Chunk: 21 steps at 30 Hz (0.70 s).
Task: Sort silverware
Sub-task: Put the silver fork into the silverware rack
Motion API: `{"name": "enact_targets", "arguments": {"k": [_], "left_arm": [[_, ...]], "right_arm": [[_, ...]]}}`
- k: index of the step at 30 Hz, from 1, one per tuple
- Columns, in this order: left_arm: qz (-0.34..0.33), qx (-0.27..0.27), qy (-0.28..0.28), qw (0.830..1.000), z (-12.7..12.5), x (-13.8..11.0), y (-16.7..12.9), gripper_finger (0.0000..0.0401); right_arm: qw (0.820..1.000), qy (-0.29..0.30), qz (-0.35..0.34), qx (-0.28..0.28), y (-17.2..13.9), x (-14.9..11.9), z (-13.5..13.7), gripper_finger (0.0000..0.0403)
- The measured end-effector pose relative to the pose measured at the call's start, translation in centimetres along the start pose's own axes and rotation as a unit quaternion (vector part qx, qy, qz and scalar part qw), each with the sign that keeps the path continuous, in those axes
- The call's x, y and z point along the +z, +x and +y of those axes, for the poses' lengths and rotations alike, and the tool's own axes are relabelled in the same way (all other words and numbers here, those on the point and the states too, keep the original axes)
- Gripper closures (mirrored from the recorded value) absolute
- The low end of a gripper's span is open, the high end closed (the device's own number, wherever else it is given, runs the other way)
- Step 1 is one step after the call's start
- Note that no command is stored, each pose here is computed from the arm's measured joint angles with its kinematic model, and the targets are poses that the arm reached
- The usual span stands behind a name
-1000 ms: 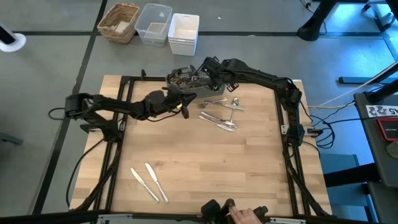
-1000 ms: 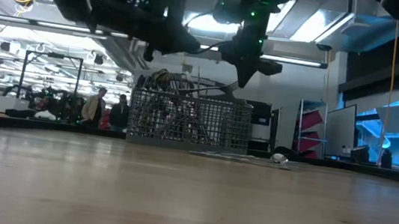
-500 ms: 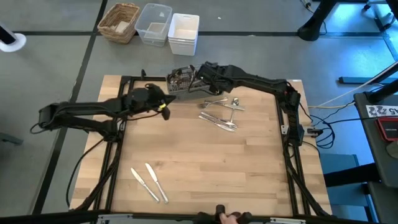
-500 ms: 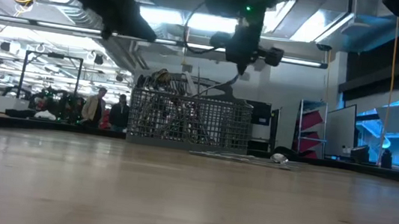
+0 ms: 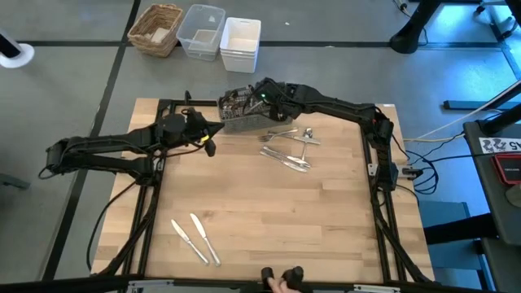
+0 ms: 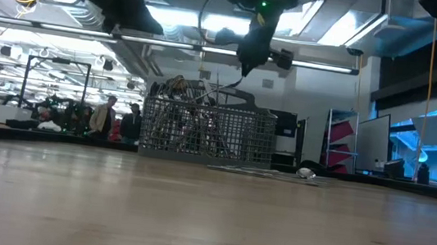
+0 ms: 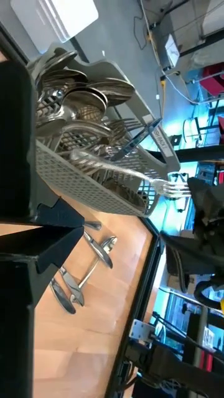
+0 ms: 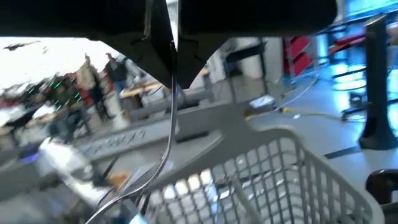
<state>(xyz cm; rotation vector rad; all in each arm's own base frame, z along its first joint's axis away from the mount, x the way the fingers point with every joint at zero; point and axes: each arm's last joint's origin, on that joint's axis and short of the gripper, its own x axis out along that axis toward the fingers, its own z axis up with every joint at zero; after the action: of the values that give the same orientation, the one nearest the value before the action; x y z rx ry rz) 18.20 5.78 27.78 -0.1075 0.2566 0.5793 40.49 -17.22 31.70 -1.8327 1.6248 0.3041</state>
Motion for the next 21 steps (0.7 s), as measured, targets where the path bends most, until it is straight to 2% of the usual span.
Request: {"name": "enact_targets", "arguments": {"k": [4, 12, 17, 21], "left_arm": [[0.013, 0.001, 0.005, 1.0, 0.03, -0.27, 0.0, 0.0398], [0.035, 0.004, 0.006, 0.999, 0.08, -0.71, -0.01, 0.0398], [0.035, 0.004, 0.006, 0.999, 0.08, -0.69, -0.01, 0.0398], [0.035, 0.004, 0.004, 0.999, 0.08, -0.69, -0.01, 0.04]], "right_arm": [[0.999, -0.036, -0.015, -0.01, 0.12, 0.17, -0.12, 0.0397], [0.997, -0.051, -0.04, -0.032, 0.17, 0.3, -0.35, 0.0397], [0.992, -0.119, -0.021, -0.029, 0.18, 0.16, -0.4, 0.0397], [0.99, -0.134, 0.003, -0.04, 0.16, -0.16, -0.82, 0.0397]]}}
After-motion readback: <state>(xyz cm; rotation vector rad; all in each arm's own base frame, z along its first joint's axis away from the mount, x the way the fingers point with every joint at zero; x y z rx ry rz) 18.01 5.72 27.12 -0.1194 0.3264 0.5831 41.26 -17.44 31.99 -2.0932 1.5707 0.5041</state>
